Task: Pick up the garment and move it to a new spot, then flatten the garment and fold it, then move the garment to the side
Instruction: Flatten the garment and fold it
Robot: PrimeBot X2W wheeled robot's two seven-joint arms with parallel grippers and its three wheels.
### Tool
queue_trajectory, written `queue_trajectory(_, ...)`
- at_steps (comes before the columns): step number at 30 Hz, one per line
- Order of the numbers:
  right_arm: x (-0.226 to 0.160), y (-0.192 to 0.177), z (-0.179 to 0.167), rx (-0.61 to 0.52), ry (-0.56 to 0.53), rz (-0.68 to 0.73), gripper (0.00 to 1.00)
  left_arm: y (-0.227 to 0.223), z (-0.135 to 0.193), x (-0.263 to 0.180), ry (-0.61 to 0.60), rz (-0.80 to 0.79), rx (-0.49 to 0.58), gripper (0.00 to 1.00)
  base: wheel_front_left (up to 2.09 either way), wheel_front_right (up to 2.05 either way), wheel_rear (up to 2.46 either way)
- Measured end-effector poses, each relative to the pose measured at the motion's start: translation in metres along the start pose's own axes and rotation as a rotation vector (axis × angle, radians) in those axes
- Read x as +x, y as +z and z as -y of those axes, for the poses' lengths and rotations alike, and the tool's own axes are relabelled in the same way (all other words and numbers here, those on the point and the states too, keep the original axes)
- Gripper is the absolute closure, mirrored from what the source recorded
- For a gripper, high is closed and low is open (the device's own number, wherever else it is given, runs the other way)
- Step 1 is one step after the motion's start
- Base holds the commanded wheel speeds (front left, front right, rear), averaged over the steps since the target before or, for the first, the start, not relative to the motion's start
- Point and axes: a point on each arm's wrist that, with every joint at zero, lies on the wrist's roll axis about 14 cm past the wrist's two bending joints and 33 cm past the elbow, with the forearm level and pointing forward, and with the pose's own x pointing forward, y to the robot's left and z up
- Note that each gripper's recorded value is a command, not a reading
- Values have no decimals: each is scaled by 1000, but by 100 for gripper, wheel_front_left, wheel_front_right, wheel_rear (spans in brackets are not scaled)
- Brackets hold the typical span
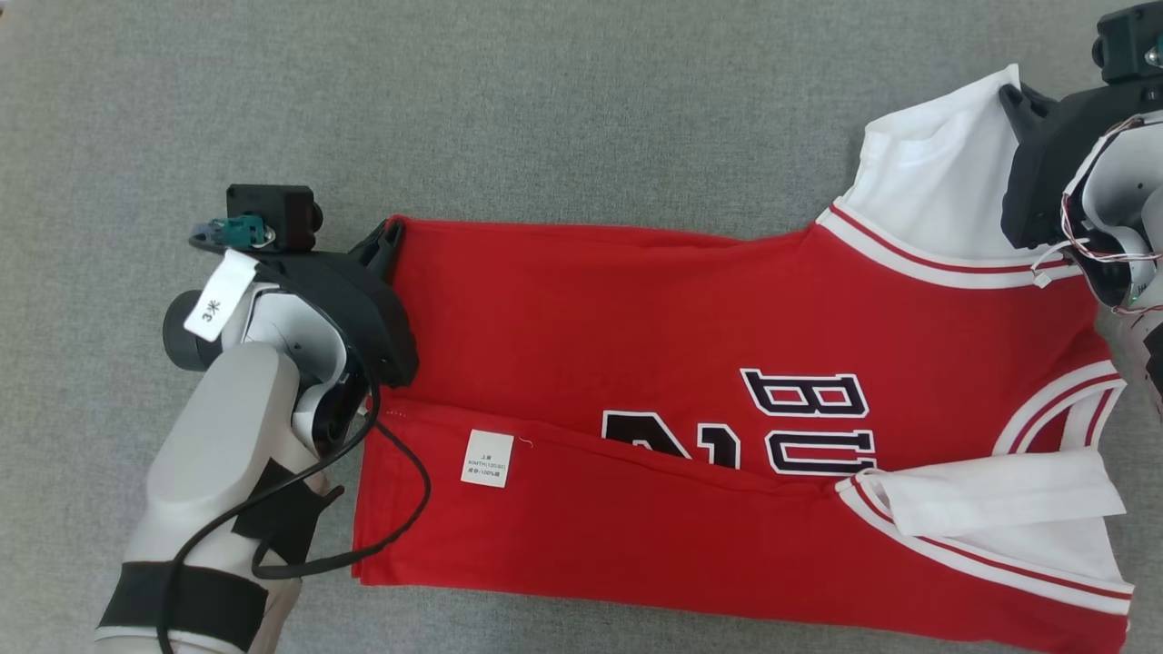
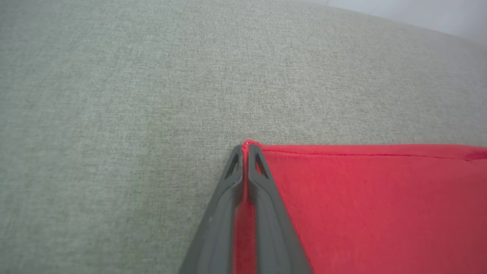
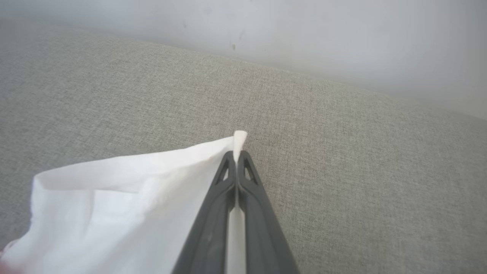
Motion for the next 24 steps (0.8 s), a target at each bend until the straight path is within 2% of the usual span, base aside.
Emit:
queue_trajectory(9, -18, 21, 7, 0, -16, 101, 100, 18, -1, -10, -4, 74, 43, 100, 0, 0, 0)
queue_trajectory(12, -25, 29, 8, 34, -17, 142, 100, 23, -1, -14, -5, 98, 50, 100, 0, 0, 0)
queue_trajectory(21, -50, 16, 18, 144, -37, 204, 100, 21, 3, -28, -11, 143, 32, 100, 0, 0, 0)
queue_trajectory(24, -61, 17, 11, 162, -9, 242, 100, 17, 0, -33, -9, 149, 37, 100, 0, 0, 0)
